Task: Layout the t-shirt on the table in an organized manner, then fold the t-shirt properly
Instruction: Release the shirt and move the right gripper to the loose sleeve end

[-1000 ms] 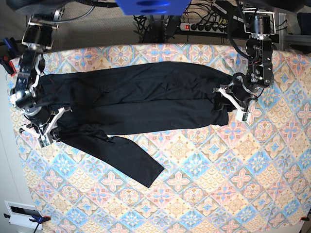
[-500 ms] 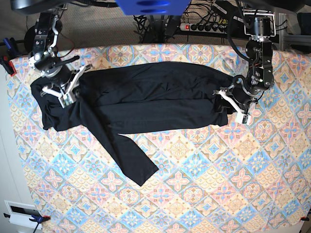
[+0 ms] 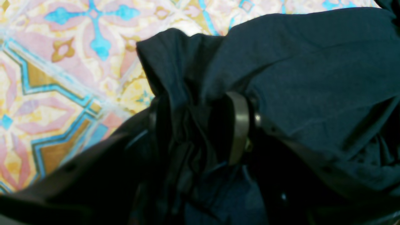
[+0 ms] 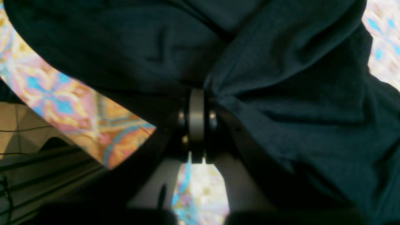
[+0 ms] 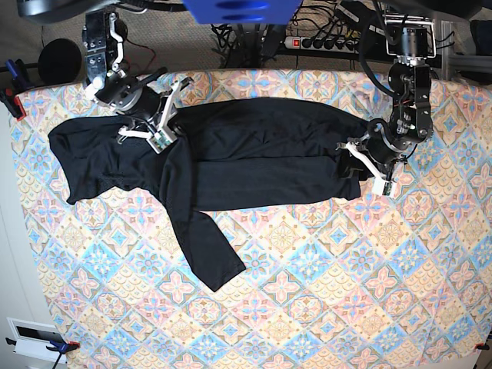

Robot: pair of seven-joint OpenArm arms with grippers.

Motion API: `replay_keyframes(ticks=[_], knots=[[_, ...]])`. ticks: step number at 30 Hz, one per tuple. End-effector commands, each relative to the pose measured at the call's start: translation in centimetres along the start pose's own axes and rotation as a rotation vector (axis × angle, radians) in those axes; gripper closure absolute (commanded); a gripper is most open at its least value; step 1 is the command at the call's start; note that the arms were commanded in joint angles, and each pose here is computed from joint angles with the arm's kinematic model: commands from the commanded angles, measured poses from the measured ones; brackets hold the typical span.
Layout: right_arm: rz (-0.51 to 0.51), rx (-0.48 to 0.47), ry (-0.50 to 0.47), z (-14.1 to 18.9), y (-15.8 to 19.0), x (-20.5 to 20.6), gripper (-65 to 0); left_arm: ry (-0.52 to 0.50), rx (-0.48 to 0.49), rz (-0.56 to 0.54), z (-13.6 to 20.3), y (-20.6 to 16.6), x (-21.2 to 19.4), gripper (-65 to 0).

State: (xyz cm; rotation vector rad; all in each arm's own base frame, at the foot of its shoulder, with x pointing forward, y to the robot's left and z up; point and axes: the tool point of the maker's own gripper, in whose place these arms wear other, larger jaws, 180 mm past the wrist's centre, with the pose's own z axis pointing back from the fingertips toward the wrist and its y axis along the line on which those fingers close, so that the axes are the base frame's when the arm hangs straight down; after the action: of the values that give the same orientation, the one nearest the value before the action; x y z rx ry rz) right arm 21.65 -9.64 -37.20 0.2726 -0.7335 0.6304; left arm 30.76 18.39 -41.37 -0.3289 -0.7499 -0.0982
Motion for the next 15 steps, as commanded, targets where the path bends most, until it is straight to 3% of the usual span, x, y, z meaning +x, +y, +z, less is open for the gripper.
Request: replay_keyframes(ticks=[1, 12, 15], knots=[[0.013, -0.003, -0.040, 0.29, -0.17, 1.11, 0.0, -0.049, 0.000, -0.015, 0.37, 0.22, 1.77, -26.2], [0.012, -0.003, -0.034, 0.26, -0.19, 1.03, 0.0, -0.049, 0.000, -0.015, 0.37, 0.22, 1.77, -26.2], [0.013, -0.003, -0.034, 0.30, -0.19, 1.07, -3.2, -0.049, 0.000, -0.015, 0.37, 0.22, 1.77, -26.2]])
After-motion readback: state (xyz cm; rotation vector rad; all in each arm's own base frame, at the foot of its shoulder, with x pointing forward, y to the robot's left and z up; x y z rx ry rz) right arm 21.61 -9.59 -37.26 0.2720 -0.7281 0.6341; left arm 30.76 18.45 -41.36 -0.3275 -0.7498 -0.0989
